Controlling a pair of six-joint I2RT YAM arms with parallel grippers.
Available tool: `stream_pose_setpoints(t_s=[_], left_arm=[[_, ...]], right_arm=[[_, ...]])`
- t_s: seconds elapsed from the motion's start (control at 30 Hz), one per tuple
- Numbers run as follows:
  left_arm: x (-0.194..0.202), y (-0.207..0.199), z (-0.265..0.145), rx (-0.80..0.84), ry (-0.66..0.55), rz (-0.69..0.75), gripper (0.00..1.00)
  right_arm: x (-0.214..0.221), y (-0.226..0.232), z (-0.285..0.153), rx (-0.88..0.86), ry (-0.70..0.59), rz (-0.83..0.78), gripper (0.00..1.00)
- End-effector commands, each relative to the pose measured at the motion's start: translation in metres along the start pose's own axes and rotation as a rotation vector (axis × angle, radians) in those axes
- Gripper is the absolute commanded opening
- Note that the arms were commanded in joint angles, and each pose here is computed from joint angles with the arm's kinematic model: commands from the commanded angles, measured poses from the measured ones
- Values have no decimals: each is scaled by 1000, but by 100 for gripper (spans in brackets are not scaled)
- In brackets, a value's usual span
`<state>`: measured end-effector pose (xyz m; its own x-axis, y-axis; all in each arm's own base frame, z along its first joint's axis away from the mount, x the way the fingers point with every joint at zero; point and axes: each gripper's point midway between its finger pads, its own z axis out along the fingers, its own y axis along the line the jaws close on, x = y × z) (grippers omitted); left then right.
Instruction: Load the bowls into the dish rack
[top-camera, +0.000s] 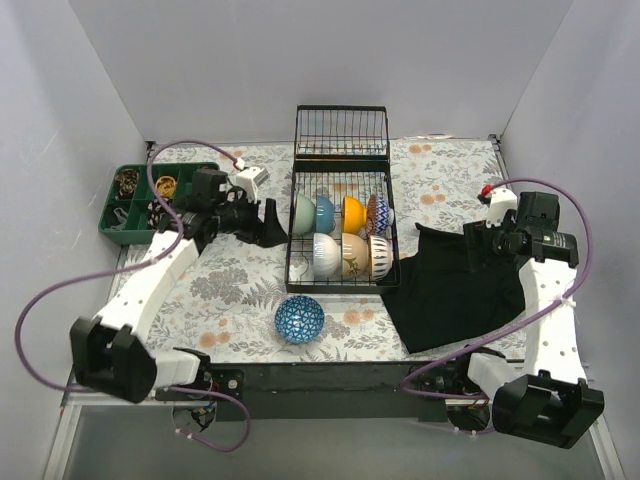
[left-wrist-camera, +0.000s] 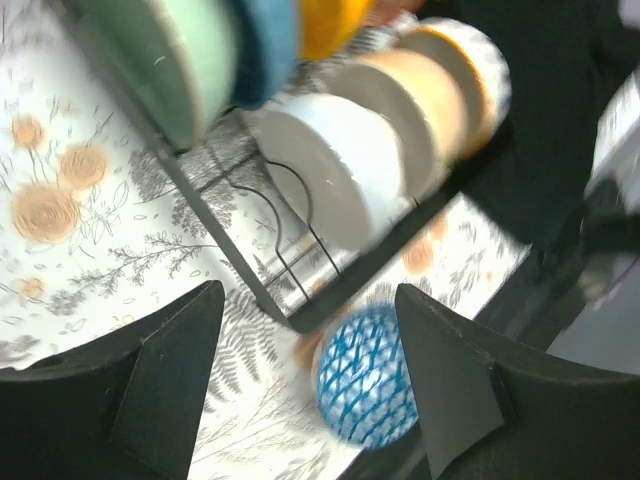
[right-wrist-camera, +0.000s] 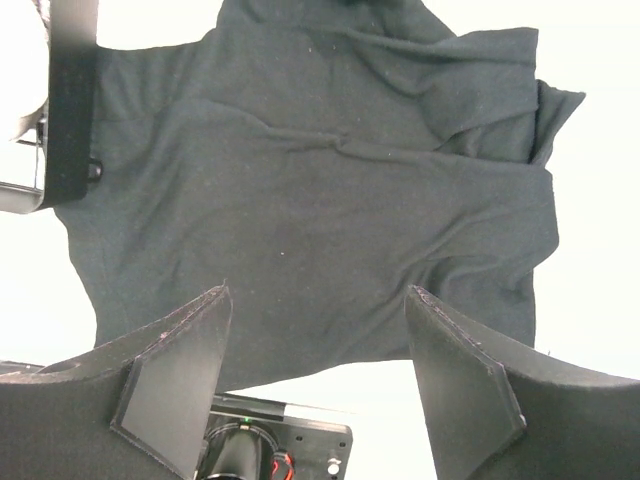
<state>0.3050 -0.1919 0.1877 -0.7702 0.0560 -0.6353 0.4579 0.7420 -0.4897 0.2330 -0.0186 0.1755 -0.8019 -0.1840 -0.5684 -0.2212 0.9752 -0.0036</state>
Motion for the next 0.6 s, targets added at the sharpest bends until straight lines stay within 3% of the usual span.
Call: stream_pose_setpoints(t_s=[0.0, 0.23, 0.3, 0.5, 0.57], left_arm=[[43, -43, -57, 225, 51, 559, 69], [135, -62, -61, 332, 295, 892, 66], [138, -68, -53, 276, 270, 966, 66], [201, -71, -29, 235, 439, 1029, 65], [208, -77, -20, 245, 437, 1034, 65]], right_arm=[[-7, 3, -3, -8, -78, -49, 79], [-7, 9, -2, -35, -92, -46, 78], [-7, 9, -1, -37, -94, -56, 78], [-9, 10, -2, -28, -113, -68, 78], [-10, 10, -4, -26, -120, -69, 78]])
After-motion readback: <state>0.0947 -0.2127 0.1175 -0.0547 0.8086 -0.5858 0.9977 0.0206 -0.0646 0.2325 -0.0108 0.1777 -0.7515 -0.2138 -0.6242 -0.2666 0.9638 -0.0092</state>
